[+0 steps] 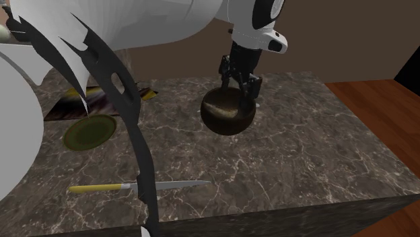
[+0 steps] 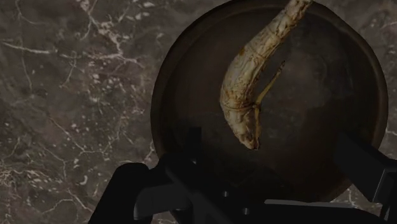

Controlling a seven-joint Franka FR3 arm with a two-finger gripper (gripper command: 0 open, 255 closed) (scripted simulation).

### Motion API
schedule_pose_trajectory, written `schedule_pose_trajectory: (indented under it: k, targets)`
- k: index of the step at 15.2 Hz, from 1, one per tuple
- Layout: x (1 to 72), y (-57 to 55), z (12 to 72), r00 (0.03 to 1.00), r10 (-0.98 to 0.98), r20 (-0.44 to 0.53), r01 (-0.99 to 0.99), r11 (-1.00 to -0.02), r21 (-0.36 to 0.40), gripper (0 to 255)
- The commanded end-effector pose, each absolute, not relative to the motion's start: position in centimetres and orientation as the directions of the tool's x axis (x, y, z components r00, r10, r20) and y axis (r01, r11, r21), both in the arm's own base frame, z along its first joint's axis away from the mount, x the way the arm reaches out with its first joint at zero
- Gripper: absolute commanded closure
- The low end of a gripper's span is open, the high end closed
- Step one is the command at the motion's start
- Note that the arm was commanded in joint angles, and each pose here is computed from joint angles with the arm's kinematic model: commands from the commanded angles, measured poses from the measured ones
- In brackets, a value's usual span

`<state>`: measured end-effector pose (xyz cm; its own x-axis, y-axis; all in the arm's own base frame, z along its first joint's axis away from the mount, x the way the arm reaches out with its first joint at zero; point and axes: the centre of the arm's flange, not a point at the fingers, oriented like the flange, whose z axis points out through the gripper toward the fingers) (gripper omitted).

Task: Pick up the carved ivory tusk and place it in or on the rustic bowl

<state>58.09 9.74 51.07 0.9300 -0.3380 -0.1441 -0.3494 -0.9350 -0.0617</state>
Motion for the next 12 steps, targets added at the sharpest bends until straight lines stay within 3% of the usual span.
schedule_pose_trajectory:
  k: [1,5,12]
  targets:
    - [58.1,9.7,51.1,0.930,-0.338,-0.144,-0.349,-0.935,-0.062,0]
    - [58.7,9.2,56.0,0.930,-0.338,-0.144,-0.349,-0.935,-0.062,0]
    - [58.7,9.2,56.0,0.930,-0.338,-0.144,-0.349,-0.935,-0.062,0]
